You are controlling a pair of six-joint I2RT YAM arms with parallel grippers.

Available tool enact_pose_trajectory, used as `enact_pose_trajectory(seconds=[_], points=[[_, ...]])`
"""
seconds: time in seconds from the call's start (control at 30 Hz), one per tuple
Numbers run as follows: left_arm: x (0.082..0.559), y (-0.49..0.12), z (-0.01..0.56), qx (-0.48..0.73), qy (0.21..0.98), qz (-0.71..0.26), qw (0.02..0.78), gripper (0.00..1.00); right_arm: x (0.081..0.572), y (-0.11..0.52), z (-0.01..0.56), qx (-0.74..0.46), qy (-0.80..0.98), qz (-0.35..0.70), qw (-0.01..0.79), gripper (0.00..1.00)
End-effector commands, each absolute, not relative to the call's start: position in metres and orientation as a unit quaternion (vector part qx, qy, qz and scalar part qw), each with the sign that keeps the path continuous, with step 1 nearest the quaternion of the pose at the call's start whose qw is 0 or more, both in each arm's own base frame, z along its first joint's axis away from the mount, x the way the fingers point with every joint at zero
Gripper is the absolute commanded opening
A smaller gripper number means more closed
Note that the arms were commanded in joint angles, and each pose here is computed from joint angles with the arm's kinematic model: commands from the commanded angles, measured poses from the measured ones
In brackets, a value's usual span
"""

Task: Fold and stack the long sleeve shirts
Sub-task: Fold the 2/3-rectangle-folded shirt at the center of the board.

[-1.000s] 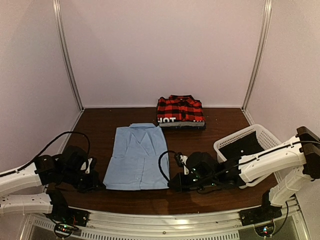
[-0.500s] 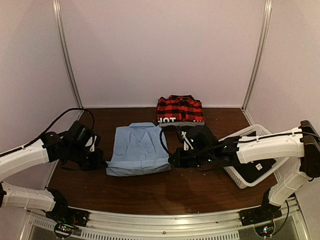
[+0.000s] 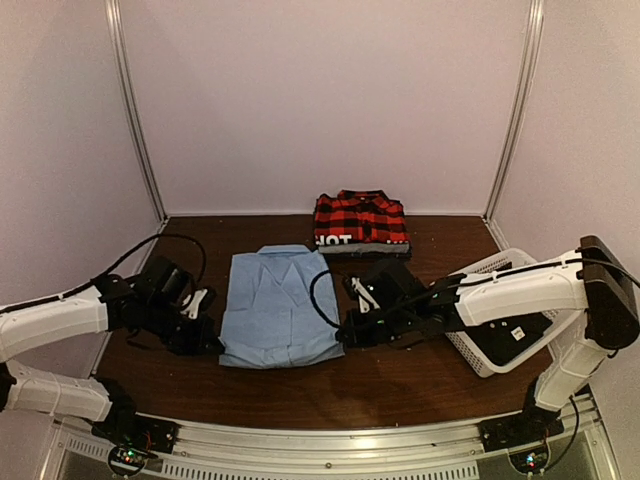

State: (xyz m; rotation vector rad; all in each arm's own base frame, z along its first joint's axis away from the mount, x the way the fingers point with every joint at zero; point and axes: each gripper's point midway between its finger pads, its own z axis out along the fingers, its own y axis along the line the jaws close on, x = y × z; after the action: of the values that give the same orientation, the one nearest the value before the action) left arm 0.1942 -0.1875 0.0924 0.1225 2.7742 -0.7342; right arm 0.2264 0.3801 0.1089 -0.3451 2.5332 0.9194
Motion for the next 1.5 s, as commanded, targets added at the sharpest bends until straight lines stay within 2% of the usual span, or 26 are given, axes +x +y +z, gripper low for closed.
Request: enact_pose_trajectory(seconds=[0.0, 0.13, 0.3, 0.57, 0.73, 0.87, 1.0, 1.1, 1.23, 1.37, 1.47], points=[[0.132, -0.211, 0.083, 0.068, 0.949, -0.300, 0.062, 0.00, 0.171, 0.378, 0.086, -0.160, 0.917, 0.332, 0.155, 0.00], [0.087, -0.205, 0.062, 0.036, 0.956, -0.289, 0.016, 0.00, 0.132, 0.367, 0.068, -0.163, 0.921, 0.329, 0.128, 0.00], [0.062, -0.195, 0.039, 0.028, 0.963, -0.267, -0.015, 0.00, 0.115, 0.355, 0.050, -0.158, 0.931, 0.309, 0.116, 0.00], [0.074, -0.188, 0.058, 0.047, 0.973, -0.224, 0.014, 0.00, 0.114, 0.358, 0.064, -0.172, 0.930, 0.297, 0.135, 0.00], [0.095, -0.201, 0.099, 0.063, 0.968, -0.238, 0.054, 0.00, 0.131, 0.365, 0.104, -0.177, 0.924, 0.297, 0.165, 0.00], [0.152, -0.202, 0.131, 0.062, 0.959, -0.259, 0.095, 0.00, 0.171, 0.380, 0.135, -0.171, 0.913, 0.330, 0.167, 0.00], [0.236, -0.190, 0.146, 0.076, 0.951, -0.259, 0.151, 0.00, 0.251, 0.391, 0.146, -0.156, 0.909, 0.324, 0.209, 0.00], [0.312, -0.190, 0.134, 0.062, 0.943, -0.275, 0.176, 0.00, 0.319, 0.398, 0.133, -0.132, 0.912, 0.315, 0.227, 0.00], [0.394, -0.193, 0.089, 0.033, 0.945, -0.269, 0.184, 0.00, 0.406, 0.408, 0.107, -0.088, 0.911, 0.293, 0.275, 0.00], [0.432, -0.203, 0.045, 0.015, 0.947, -0.271, 0.172, 0.00, 0.451, 0.404, 0.055, -0.043, 0.916, 0.283, 0.282, 0.00], [0.434, -0.204, 0.031, 0.001, 0.947, -0.273, 0.169, 0.00, 0.450, 0.398, 0.022, -0.033, 0.926, 0.269, 0.261, 0.00]])
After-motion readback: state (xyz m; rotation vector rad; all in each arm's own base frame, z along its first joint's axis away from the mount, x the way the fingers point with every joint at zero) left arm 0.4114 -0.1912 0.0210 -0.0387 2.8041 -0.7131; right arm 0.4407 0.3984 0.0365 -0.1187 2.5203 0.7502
